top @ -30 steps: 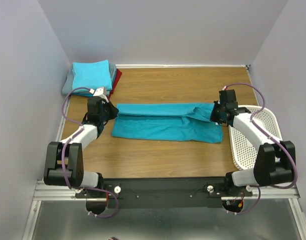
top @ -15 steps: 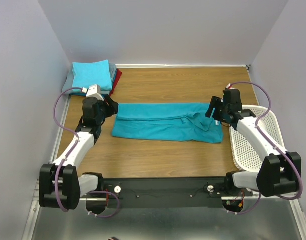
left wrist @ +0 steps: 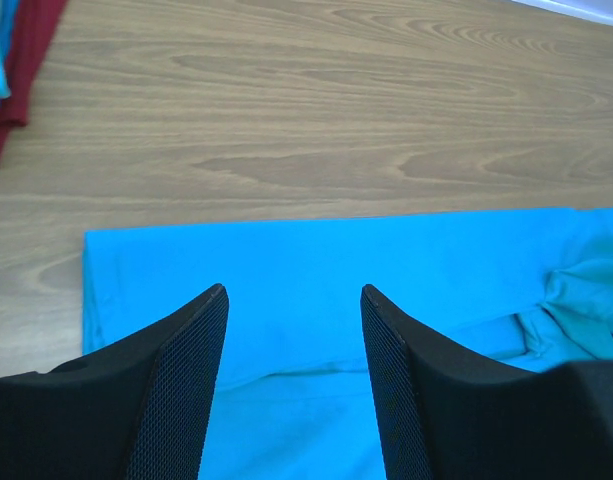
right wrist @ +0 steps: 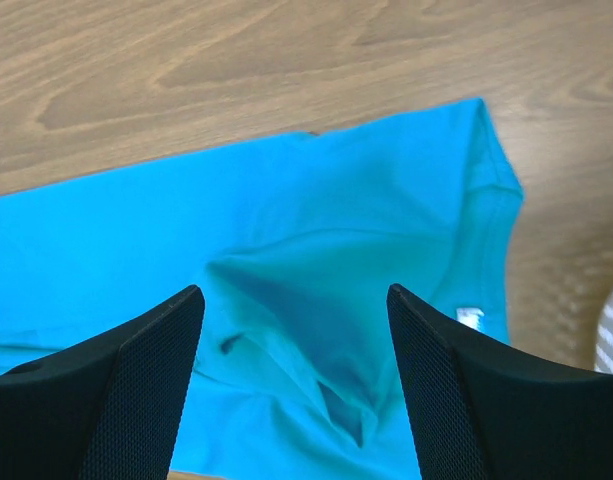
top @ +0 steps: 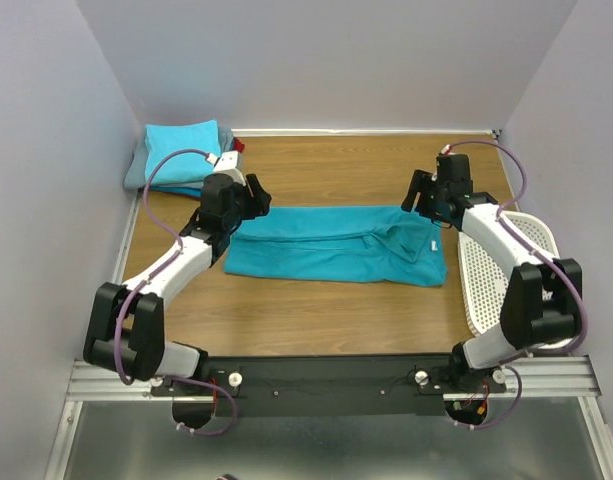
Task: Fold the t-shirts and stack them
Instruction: Fold the tshirt
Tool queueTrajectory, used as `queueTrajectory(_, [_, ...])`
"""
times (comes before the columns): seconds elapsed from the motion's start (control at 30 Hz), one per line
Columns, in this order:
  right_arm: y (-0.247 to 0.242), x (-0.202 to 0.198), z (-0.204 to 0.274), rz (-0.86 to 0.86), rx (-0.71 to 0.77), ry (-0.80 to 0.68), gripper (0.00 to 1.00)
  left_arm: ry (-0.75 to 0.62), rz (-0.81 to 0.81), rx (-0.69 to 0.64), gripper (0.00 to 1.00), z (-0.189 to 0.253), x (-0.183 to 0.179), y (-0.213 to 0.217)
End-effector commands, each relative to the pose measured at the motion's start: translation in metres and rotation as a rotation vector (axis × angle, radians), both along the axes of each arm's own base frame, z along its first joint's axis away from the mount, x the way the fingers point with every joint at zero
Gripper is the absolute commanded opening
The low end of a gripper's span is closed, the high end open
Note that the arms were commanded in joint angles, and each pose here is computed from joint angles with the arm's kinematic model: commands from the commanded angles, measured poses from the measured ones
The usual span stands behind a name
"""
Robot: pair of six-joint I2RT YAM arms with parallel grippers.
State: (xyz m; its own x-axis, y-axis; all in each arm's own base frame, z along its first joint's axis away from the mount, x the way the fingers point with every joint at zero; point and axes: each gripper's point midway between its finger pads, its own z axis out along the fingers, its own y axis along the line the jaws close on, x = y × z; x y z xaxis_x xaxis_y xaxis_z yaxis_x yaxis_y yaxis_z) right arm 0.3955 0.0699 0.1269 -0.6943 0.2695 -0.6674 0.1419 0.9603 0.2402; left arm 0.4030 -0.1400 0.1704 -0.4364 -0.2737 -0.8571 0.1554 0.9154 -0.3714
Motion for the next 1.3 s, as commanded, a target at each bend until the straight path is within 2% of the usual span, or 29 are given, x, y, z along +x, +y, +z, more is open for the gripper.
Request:
queueTrajectory(0.0, [0.023,0.023,-0.005,0.08,0.044,-0.014,0.81,-0.026,-0.042,-0.016,0.64,0.004,0.014,-0.015])
queueTrajectory(0.23, [0.03,0.039,-0.032,0.104,0.04,0.026,0.81,0.004,-0.102,-0.031,0.64,-0.017,0.027,-0.031])
queueTrajectory(0.53, [0.039,0.032,-0.061,0.128,0.048,0.077,0.8,0.082,-0.133,-0.031,0.63,-0.065,0.032,-0.039])
queueTrajectory(0.9, [0.057,-0.019,-0.075,0.176,0.081,0.138,0.8,0.136,-0.091,0.022,0.63,-0.096,0.01,-0.022])
queueTrajectory(1.1, [0.07,-0.039,-0.057,0.222,0.093,0.097,0.8,0.164,-0.085,0.035,0.63,-0.11,0.0,-0.017])
queueTrajectory(1.27, [0.075,-0.059,-0.066,0.247,0.121,0.135,0.79,0.174,-0.086,0.043,0.63,-0.118,-0.009,-0.014])
